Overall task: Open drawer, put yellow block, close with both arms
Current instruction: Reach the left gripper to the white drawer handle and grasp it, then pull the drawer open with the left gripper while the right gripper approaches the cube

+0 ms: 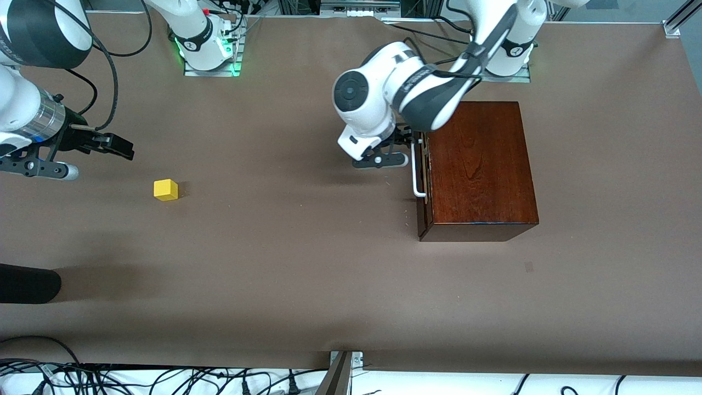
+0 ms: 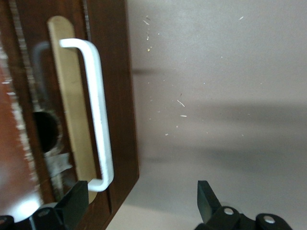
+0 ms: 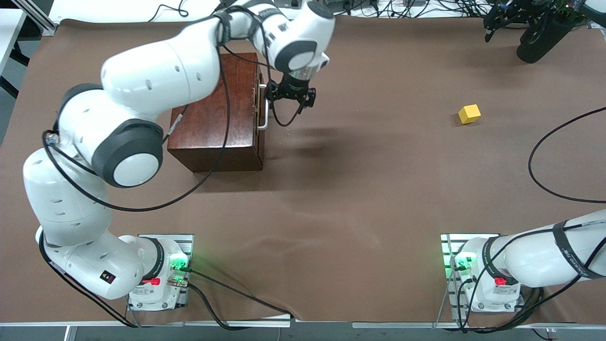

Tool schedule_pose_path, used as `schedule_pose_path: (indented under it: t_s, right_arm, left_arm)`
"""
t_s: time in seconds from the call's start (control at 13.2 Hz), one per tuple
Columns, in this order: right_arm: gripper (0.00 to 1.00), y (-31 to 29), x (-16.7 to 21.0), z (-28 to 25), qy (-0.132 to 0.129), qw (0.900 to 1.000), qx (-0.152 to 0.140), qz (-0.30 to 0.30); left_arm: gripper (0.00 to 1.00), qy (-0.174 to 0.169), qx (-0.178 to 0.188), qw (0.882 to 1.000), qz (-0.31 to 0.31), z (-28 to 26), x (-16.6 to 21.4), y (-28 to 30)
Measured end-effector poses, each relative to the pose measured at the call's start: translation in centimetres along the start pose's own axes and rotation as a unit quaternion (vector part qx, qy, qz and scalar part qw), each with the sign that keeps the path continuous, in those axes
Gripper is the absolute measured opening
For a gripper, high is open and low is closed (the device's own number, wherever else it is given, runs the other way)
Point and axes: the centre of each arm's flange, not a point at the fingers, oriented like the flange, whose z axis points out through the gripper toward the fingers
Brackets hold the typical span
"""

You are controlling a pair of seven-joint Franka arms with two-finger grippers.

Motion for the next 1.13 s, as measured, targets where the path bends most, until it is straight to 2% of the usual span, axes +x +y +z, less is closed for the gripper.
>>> schedule_pose_path:
  t_s: [0.3, 0.53, 0.98, 1.13]
  right_arm:
    - [1.0, 0.0, 0.0, 0.0, 0.0, 1.0, 0.0, -0.001]
    - [1.0, 0.0, 0.0, 0.0, 0.0, 1.0, 0.0, -0.001]
    - [1.0, 0.0, 0.0, 0.0, 0.0, 1.0, 0.0, -0.002]
    - [1.0, 0.0, 0.0, 0.0, 0.0, 1.0, 0.0, -0.002]
  left_arm:
    - [1.0, 0.001, 0.03, 1.0, 0.003, 3.0, 0.3, 1.4]
    - [1.0, -0.002, 0.035, 0.999, -0.015, 3.8, 2.1, 0.0]
    - [1.0, -0.005, 0.042, 0.999, -0.023, 4.8, 3.0, -0.6]
    - [1.0, 0.008, 0.04, 0.999, -0.022, 5.2, 3.5, -0.3]
